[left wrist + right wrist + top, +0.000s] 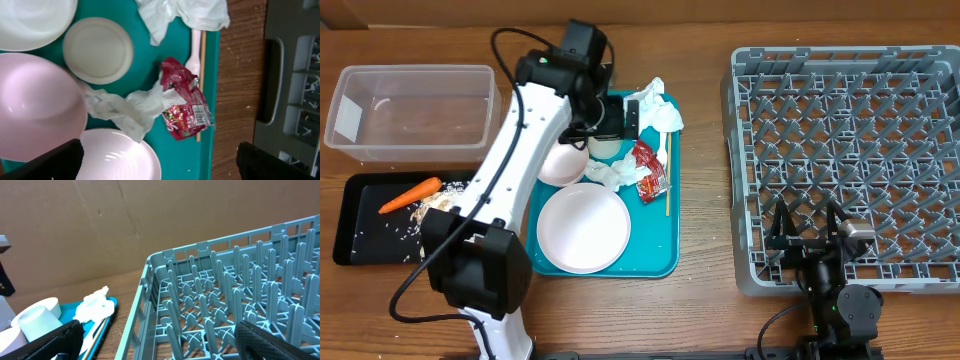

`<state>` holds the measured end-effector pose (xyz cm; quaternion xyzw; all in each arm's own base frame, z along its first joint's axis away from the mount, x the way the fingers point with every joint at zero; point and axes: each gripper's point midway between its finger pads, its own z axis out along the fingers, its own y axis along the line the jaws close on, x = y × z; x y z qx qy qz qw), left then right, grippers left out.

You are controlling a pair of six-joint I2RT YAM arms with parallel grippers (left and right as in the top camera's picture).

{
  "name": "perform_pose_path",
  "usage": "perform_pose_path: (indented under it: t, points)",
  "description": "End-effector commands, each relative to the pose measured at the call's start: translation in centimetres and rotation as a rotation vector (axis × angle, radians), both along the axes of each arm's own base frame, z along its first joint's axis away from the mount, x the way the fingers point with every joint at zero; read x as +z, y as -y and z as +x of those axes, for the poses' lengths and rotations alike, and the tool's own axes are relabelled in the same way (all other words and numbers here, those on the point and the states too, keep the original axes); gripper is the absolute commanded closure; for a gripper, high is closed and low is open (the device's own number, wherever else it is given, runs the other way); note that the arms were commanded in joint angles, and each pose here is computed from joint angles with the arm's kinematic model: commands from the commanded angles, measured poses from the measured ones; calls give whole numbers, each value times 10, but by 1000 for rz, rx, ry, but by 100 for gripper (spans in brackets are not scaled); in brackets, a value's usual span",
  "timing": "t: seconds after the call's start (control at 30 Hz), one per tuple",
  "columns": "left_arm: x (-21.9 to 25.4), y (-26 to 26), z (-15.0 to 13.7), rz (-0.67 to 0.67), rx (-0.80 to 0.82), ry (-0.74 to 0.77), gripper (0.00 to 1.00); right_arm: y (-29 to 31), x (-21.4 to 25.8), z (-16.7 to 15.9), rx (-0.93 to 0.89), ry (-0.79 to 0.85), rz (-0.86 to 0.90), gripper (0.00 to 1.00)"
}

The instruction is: Sort waste into correct bins and load items into the dishwasher rack

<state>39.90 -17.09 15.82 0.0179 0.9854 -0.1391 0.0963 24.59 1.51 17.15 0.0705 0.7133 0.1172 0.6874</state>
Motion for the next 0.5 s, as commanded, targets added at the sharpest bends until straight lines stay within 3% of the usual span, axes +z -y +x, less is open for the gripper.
perform_pose_path:
  t: [0.0, 0.2, 0.33, 0.47]
  points:
    - [-1, 22, -6, 44, -58, 35, 0, 2, -2, 0, -11, 5, -7, 0]
    - [-1, 41, -15, 116, -112, 75, 0, 2, -2, 0, -11, 5, -7, 0]
    - [17, -42, -9, 307, 236, 59, 0, 2, -2, 0, -11, 5, -7, 0]
    - [46, -123, -11, 306, 506, 46, 0, 2, -2, 0, -11, 5, -7, 0]
